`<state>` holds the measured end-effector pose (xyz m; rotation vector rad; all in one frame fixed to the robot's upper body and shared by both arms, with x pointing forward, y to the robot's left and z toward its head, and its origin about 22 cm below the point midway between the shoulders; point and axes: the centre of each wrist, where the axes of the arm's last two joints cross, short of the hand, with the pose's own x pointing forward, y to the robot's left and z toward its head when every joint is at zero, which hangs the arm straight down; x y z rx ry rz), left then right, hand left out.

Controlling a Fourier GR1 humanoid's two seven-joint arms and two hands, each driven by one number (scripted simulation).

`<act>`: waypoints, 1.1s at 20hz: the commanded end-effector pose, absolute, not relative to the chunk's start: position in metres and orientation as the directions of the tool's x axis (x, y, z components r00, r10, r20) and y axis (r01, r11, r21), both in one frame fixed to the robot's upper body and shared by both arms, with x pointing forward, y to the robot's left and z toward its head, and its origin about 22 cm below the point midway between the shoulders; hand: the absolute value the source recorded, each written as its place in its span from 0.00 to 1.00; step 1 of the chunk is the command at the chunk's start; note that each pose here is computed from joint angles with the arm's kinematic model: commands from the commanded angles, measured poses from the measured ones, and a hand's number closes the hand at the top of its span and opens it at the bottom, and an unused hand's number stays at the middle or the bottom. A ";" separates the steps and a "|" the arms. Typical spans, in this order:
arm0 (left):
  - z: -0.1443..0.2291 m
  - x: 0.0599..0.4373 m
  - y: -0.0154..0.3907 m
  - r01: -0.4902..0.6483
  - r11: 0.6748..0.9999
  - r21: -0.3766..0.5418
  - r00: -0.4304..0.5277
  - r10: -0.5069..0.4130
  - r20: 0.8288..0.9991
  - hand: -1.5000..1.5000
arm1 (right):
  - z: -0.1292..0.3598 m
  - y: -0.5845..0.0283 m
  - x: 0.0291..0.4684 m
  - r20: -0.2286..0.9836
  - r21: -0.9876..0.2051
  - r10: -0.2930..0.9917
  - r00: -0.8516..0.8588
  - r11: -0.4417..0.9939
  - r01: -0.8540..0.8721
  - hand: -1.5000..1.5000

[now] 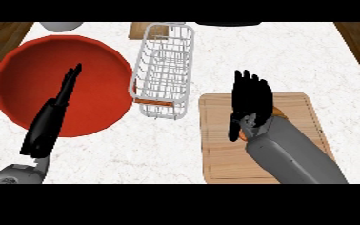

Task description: Pick the croissant from the cutting board and place it in the tiered basket

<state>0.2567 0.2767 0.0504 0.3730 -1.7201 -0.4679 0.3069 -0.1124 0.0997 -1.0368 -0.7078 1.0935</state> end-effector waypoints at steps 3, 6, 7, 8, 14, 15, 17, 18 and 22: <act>0.056 0.263 0.263 0.042 0.875 0.483 -0.217 -0.464 0.859 0.50 | 0.082 -0.101 0.313 -0.268 -0.901 0.807 0.526 -0.016 -0.434 0.00; 0.054 0.255 0.270 0.041 0.877 0.480 -0.232 -0.458 0.858 0.50 | 0.070 -0.098 0.305 -0.272 -0.895 0.803 0.530 -0.009 -0.445 0.00; 0.058 0.261 0.260 0.050 0.876 0.479 -0.226 -0.457 0.860 0.50 | 0.065 -0.093 0.304 -0.291 -0.889 0.802 0.521 -0.025 -0.458 0.00; 0.052 0.258 0.261 0.043 0.877 0.478 -0.229 -0.457 0.860 0.50 | 0.065 -0.107 0.308 -0.298 -0.879 0.790 0.536 -0.008 -0.476 0.00; 0.049 0.263 0.261 0.036 0.874 0.485 -0.228 -0.465 0.855 0.50 | 0.059 -0.117 0.308 -0.359 -0.834 0.779 0.515 -0.020 -0.551 0.00; 0.046 0.259 0.258 0.043 0.874 0.485 -0.217 -0.465 0.858 0.50 | 0.046 -0.116 0.292 -0.368 -0.821 0.786 0.497 -0.024 -0.570 0.00; 0.056 0.253 0.270 0.052 0.877 0.479 -0.230 -0.456 0.860 0.50 | 0.065 -0.122 0.305 -0.350 -0.839 0.768 0.537 -0.002 -0.545 0.00; 0.051 0.257 0.259 0.032 0.871 0.490 -0.232 -0.470 0.851 0.50 | 0.066 -0.125 0.300 -0.338 -0.853 0.765 0.548 -0.004 -0.521 0.00; 0.035 0.246 0.260 0.037 0.877 0.480 -0.217 -0.462 0.860 0.50 | 0.077 -0.142 0.298 -0.312 -0.908 0.757 0.574 -0.060 -0.414 0.00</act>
